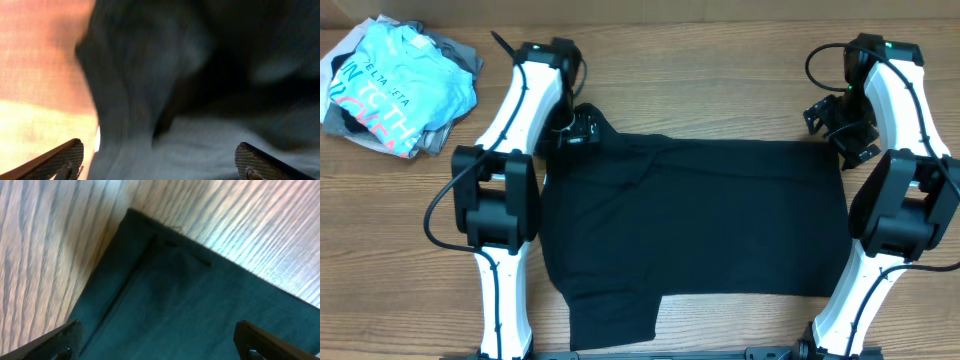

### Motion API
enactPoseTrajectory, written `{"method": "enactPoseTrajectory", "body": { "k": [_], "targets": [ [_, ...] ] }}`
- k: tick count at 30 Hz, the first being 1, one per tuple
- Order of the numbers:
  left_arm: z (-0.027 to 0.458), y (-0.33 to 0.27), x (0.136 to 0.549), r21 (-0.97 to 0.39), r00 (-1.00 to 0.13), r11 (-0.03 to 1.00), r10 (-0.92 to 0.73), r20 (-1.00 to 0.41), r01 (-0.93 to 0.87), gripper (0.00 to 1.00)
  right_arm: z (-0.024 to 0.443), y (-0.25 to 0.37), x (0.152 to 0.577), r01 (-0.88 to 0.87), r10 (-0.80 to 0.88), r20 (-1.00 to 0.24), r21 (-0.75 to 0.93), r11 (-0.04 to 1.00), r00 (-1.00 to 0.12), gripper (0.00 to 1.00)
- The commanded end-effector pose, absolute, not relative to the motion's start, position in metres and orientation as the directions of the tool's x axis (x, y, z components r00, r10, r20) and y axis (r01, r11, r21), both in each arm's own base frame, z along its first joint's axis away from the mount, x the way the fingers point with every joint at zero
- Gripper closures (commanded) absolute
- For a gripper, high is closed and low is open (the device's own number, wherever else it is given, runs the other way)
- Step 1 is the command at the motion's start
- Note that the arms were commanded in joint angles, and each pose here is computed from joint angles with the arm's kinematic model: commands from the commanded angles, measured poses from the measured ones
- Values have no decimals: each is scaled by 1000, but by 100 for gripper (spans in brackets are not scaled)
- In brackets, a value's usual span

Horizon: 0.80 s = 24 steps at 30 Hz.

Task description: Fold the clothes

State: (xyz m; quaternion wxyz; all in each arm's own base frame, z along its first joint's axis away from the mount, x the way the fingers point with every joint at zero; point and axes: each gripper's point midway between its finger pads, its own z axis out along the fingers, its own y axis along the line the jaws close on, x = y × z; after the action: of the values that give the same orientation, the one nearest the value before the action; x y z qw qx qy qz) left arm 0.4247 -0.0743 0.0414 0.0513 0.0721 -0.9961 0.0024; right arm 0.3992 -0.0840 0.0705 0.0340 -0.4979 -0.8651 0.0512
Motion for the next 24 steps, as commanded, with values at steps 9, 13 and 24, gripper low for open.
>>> {"method": "enactPoseTrajectory", "body": {
  "k": [9,13,24],
  "targets": [
    [51,-106,431,-215,-993,972,110,51,96,12,81,-73,405,826,829,0,-81,557,-559,0],
    [50,-106,434,-210,-993,972,111,40,100,16,81,-72,405,825,828,0,-82,560,-561,0],
    [34,-104,448,-187,-988,971,151,-2,149,32,81,-72,407,823,825,-5,-77,563,-565,0]
  ]
}}
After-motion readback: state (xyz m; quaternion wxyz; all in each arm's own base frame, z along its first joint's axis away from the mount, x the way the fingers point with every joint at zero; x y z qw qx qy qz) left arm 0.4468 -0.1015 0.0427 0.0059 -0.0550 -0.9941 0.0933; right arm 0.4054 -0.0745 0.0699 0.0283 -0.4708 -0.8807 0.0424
